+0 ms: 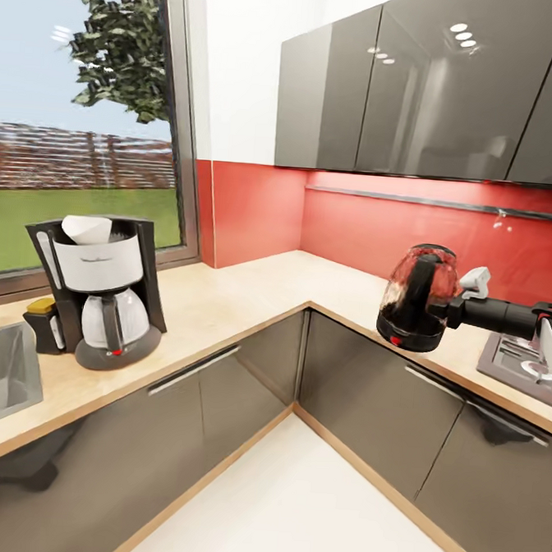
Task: Set up a coffee station on the kitchen countertop: keep the coffee maker on the countertop, move the bottle of coffee from the kitchen shelf to the counter next to the coffee maker, place a paper coffee filter on top of the coffee maker, put the saucer next to the coffee maker with the coffee cup on the saucer, and place the electric kettle next to the coffee maker.
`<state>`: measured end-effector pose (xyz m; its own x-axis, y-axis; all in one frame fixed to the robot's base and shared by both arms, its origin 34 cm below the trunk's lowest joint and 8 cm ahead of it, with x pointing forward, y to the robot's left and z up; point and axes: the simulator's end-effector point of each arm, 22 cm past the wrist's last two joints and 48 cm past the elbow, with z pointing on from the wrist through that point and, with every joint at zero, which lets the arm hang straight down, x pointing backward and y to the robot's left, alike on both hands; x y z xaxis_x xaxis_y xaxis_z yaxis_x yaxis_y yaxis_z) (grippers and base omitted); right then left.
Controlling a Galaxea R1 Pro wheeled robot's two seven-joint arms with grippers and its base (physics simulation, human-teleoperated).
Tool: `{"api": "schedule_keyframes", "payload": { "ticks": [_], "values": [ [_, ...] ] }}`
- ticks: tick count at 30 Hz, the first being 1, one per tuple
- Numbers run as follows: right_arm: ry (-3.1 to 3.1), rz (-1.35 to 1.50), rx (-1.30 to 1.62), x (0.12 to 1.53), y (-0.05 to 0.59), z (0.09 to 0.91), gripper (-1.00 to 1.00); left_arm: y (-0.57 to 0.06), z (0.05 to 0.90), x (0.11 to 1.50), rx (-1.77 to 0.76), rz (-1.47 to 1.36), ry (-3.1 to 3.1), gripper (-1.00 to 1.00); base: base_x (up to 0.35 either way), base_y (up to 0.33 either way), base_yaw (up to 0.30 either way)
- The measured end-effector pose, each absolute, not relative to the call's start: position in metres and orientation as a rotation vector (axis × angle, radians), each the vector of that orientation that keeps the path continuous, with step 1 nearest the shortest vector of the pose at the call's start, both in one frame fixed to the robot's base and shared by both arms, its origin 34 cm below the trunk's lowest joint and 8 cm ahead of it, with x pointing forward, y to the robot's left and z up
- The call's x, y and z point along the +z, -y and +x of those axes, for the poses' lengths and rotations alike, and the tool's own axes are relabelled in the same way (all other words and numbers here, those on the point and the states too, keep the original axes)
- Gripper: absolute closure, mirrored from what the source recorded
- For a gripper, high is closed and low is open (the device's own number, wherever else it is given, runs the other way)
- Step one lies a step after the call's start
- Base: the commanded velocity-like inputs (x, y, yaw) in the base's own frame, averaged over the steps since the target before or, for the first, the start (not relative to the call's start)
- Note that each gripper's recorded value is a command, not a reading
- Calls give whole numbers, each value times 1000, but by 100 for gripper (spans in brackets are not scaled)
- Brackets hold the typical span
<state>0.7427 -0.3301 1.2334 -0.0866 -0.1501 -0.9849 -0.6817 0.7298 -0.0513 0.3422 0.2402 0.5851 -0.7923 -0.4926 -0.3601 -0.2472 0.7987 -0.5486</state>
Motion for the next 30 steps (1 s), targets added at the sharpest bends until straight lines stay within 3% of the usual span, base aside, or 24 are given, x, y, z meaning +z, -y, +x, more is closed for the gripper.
{"api": "schedule_keyframes", "payload": {
  "ticks": [6,21,30],
  "values": [
    [-1627,-683,505,1233,330,743,100,-240,342,585,-665,-551,-2489,-100,112,-197,120],
    [-1627,-682,505,1233,330,743,100,-240,342,585,-665,-550,-2489,-100,6,-15,234],
    [-1627,-682,504,1233,330,743,100,-240,342,585,-665,-550,-2489,-100,0,-183,142]
  ]
}}
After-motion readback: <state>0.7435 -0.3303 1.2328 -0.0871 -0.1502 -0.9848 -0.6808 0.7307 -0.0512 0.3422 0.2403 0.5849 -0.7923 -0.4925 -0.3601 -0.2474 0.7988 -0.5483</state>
